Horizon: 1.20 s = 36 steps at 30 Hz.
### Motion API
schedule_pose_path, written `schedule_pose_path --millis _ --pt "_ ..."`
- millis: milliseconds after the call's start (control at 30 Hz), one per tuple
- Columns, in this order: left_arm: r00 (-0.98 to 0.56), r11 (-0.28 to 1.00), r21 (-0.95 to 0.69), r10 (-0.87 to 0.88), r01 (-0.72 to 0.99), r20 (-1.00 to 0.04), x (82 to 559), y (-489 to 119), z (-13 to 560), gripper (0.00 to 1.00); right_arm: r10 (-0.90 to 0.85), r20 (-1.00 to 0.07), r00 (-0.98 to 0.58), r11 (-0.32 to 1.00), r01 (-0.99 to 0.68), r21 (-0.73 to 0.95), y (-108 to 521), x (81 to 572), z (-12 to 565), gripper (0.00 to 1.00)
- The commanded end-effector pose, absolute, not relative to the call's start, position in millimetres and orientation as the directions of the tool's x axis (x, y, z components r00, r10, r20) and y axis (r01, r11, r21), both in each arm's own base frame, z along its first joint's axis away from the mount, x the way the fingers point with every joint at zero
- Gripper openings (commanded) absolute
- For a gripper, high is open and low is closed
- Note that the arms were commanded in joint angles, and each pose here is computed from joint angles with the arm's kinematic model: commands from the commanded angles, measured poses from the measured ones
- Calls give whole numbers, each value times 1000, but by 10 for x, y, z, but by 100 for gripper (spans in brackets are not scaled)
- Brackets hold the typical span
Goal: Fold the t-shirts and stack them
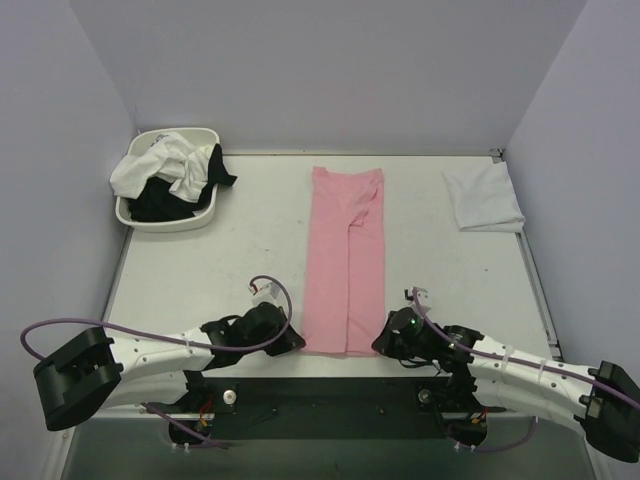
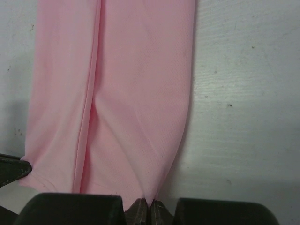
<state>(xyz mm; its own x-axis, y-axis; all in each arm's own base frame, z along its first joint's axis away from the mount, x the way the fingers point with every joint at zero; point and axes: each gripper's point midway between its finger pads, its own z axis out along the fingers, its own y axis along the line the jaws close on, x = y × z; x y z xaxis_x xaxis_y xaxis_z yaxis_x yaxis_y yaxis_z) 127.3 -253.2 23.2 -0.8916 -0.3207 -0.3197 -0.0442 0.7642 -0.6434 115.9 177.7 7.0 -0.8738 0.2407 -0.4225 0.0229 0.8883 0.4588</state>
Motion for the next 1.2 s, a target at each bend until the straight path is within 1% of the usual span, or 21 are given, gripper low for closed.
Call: schedule_pose_path --millis 0,133,267,400,433,500,533,700,767,967,1167 --pt "-886 805 -588 -326 -78 -330 1124 -2390 145 0 235 -458 -857 919 42 392 1623 1114 93 0" --pt "-890 795 -604 -313 -56 -330 990 -2500 226 0 216 -490 -845 918 5 397 1692 1094 234 0" --pt "-878 804 -594 -306 -32 -367 990 -2567 406 0 184 -547 -817 923 -48 383 1754 1129 519 0" --pt "-854 788 -616 -313 11 -416 1113 -2672 738 0 173 -594 -786 920 -87 383 1849 1236 839 0" --pt "-840 777 -629 -327 21 -433 1182 -2732 915 0 167 -605 -779 923 -92 373 1849 1257 876 0" --pt "-828 797 -602 -307 45 -468 1239 -2713 1013 0 146 -626 -766 931 -107 348 1869 1312 935 0" --pt "-814 790 -610 -317 58 -487 1312 -2751 1169 0 139 -633 -762 935 -110 337 1898 1344 979 0" --pt "-780 789 -611 -339 70 -527 1566 -2711 1475 0 121 -651 -749 952 -99 290 1892 1494 1024 0" --pt "-759 793 -606 -351 70 -548 1739 -2662 1578 0 139 -645 -751 954 -74 292 1862 1578 1029 0" --pt "-736 806 -592 -384 28 -557 2102 -2528 1553 0 192 -667 -720 957 -13 290 1691 1912 1141 0" --pt "-749 807 -590 -375 26 -546 2316 -2642 1456 0 222 -635 -740 945 4 326 1756 2212 1164 0"
